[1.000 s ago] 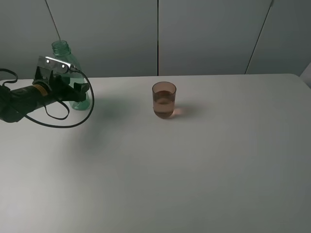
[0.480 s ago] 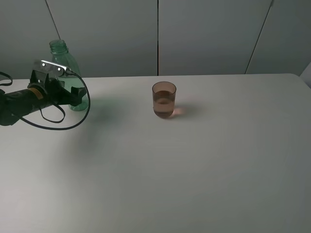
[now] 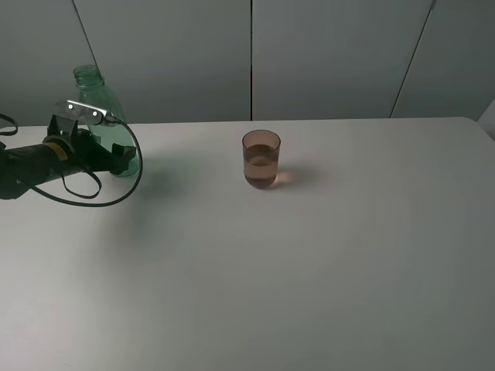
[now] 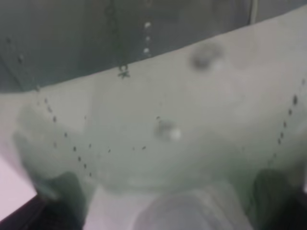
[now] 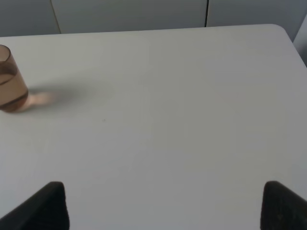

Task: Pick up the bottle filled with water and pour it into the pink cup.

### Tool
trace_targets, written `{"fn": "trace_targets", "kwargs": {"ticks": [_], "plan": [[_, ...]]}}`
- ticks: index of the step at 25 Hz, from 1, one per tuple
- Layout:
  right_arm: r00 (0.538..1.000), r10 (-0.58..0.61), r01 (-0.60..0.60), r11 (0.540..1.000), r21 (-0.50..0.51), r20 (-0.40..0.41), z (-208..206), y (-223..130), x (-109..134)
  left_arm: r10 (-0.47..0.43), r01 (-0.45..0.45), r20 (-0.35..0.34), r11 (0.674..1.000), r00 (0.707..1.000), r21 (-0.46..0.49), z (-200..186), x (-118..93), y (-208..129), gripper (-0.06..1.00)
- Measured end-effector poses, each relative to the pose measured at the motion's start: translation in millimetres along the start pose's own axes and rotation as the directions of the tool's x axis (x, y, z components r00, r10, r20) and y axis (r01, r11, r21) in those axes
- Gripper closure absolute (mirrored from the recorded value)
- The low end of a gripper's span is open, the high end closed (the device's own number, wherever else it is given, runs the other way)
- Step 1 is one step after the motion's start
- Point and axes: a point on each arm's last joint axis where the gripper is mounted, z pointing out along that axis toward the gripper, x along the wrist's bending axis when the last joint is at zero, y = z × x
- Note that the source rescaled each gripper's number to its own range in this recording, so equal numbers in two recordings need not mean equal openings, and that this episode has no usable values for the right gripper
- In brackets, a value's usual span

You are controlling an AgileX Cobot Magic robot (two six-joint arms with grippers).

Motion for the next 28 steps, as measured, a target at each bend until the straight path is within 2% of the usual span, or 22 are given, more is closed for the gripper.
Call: {"fn": "trace_targets", "kwargs": {"ticks": [8,13,17,22,25,28], "plan": [[1.0,0.0,0.0,1.0,0.0,0.0,0,0,0,-0.035,0.037,-0.018,0.991,0.999,0.126,-16,-1,-2,-0.04],[1.0,0.0,0.0,1.0,0.0,0.0,0,0,0,-0.111,0.126,-0.068,0.953,0.991,0.277,-38,-1,-2,-0.04],[1.0,0.0,0.0,1.0,0.0,0.0,0,0,0,-0.134,0.185,-0.162,0.915,0.978,0.358,-70,5,25,-0.04],[1.0,0.0,0.0,1.0,0.0,0.0,0,0,0,-0.153,0.228,-0.245,0.92,0.957,0.319,-126,8,74,-0.04],[1.0,0.0,0.0,1.0,0.0,0.0,0,0,0,-0.152,0.227,-0.231,0.911,0.961,0.345,-162,1,92,-0.04],[1.0,0.0,0.0,1.0,0.0,0.0,0,0,0,-0.156,0.221,-0.177,0.861,0.972,0.458,-198,-11,96,-0.04]]}}
